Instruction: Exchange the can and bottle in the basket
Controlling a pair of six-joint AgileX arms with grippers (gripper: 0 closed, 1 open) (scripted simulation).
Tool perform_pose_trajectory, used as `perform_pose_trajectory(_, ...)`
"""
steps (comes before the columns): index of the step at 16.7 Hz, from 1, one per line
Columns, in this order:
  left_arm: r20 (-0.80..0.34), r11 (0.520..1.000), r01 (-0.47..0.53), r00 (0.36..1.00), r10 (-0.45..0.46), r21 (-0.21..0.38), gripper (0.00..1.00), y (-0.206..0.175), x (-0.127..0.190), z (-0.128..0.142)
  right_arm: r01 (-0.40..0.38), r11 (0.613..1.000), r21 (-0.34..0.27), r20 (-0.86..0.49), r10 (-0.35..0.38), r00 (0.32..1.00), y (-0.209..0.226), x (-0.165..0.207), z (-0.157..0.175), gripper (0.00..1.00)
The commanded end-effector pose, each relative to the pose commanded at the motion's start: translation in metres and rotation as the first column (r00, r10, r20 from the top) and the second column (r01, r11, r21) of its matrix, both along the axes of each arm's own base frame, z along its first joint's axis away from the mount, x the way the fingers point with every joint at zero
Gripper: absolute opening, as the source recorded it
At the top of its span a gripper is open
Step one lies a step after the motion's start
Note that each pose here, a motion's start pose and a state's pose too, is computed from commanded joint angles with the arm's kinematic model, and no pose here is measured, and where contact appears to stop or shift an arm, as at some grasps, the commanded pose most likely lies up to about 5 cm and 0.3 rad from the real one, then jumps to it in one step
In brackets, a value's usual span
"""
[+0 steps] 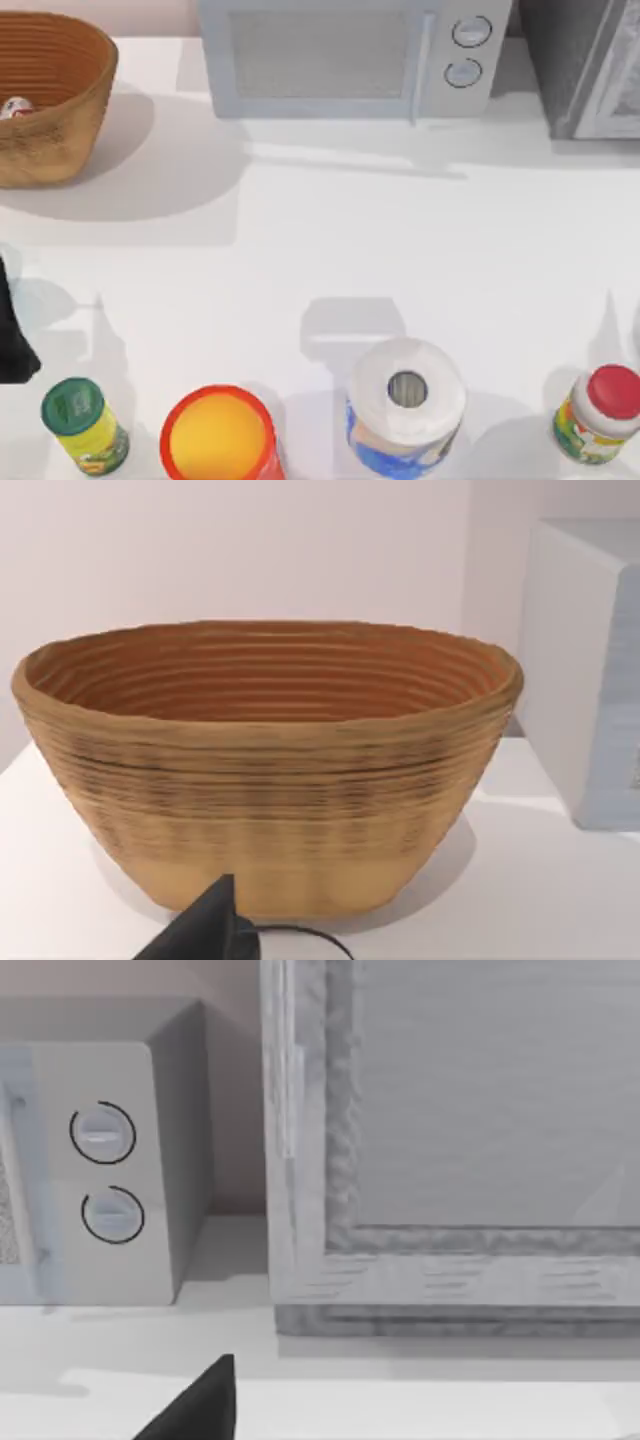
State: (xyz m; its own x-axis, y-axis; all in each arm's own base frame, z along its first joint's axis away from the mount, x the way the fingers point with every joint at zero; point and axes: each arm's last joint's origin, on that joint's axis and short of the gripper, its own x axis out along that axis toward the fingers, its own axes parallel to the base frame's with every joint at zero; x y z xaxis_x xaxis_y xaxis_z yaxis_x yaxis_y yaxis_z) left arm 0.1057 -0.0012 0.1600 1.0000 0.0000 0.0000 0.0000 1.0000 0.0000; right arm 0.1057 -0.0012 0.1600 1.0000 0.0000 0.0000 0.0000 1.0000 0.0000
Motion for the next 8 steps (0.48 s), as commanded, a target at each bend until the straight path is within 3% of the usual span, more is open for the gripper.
perform_pose_trajectory(4,-0.021,1.0,0.029,0.999,-0.029,0.001,1.0,-0.002,0.0,0.003,0.0,1.0,0.0,0.0,0.0,1.0,0.0,0.0,0.0,1.0)
perform_pose_trajectory(8,-0.151,0.992,0.126,0.981,-0.125,-0.004,1.0,-0.009,0.005,0.032,0.0,1.0,0.0,0.0,0.0,1.0,0.0,0.0,0.0,1.0)
